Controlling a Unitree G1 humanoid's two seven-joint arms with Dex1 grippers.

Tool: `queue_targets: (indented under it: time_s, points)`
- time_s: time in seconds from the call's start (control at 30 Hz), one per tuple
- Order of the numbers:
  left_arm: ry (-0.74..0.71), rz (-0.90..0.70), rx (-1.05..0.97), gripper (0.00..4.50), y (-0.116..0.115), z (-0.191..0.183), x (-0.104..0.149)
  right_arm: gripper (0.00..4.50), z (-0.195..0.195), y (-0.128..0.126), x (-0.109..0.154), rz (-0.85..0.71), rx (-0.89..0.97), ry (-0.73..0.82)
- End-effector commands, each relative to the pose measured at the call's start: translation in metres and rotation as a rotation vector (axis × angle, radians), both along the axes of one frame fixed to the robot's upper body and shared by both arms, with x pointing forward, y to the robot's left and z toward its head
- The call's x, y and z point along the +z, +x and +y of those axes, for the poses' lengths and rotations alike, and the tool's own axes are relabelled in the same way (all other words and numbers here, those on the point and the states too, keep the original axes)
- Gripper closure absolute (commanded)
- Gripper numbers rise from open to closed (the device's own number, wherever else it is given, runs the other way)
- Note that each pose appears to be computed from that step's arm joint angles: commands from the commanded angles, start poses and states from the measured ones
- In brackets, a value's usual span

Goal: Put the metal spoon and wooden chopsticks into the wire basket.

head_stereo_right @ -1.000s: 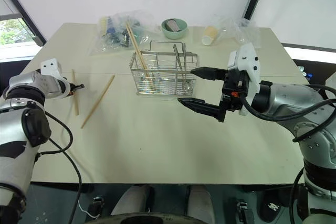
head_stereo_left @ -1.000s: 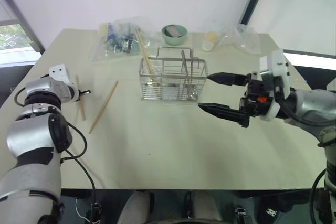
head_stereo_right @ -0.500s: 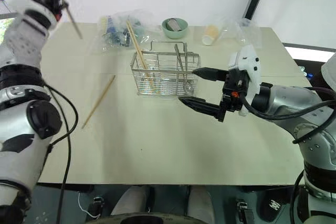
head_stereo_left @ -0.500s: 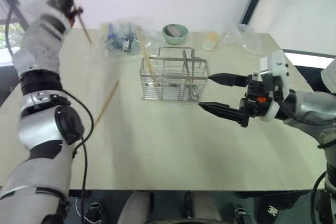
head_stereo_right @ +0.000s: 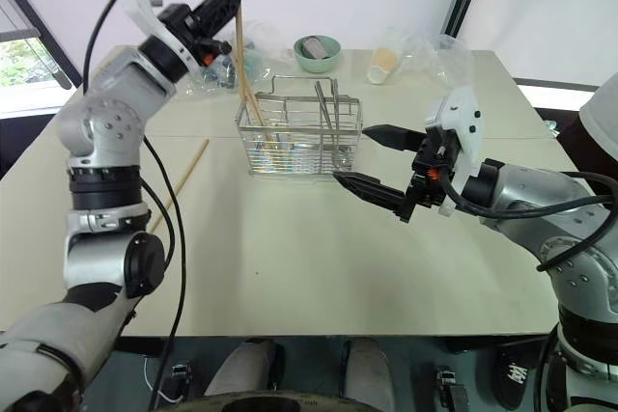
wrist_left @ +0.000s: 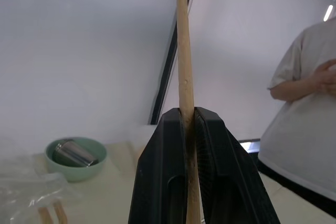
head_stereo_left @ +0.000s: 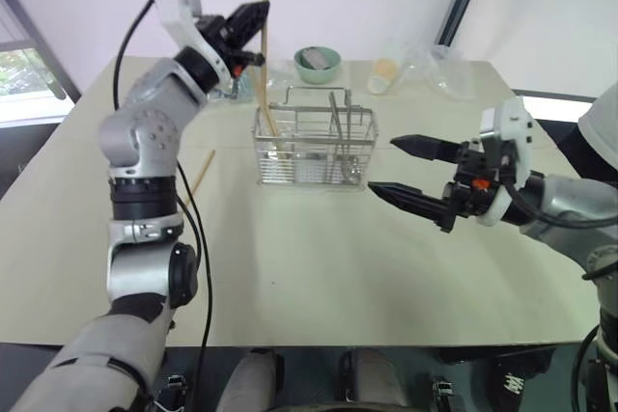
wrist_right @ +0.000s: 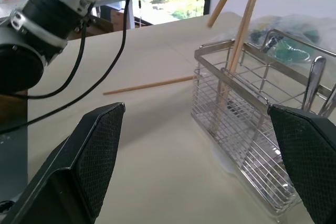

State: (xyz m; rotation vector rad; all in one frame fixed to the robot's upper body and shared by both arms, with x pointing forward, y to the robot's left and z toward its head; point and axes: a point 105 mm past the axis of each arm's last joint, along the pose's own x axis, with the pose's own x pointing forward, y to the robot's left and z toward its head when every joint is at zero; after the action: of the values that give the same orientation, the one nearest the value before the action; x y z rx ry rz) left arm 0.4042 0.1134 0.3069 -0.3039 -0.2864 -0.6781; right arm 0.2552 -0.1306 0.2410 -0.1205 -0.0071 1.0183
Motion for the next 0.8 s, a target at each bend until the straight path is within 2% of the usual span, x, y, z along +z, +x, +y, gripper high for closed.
queue_targets:
  time_s: [0.03, 0.47, 0.6, 0.77, 0.8]
  points:
    - [-0.010, -0.084, 0.032, 4.45, -0.006, -0.001, 0.010, 0.00, 0.002, -0.006, 0.013, -0.063, 0.008, 0.015]
    - [0.048, -0.133, 0.064, 4.45, -0.002, -0.019, -0.022, 0.00, 0.003, -0.004, 0.018, -0.055, -0.001, 0.029]
    - [0.024, -0.115, 0.053, 2.91, -0.003, -0.021, -0.026, 0.00, 0.002, -0.002, 0.019, -0.053, -0.010, 0.034]
    - [0.019, -0.112, 0.050, 0.30, -0.007, -0.020, -0.025, 0.00, 0.000, 0.000, 0.019, -0.046, -0.016, 0.042]
    - [0.018, -0.115, 0.050, 0.05, -0.008, -0.020, -0.023, 0.00, 0.000, 0.001, 0.018, -0.045, -0.016, 0.044]
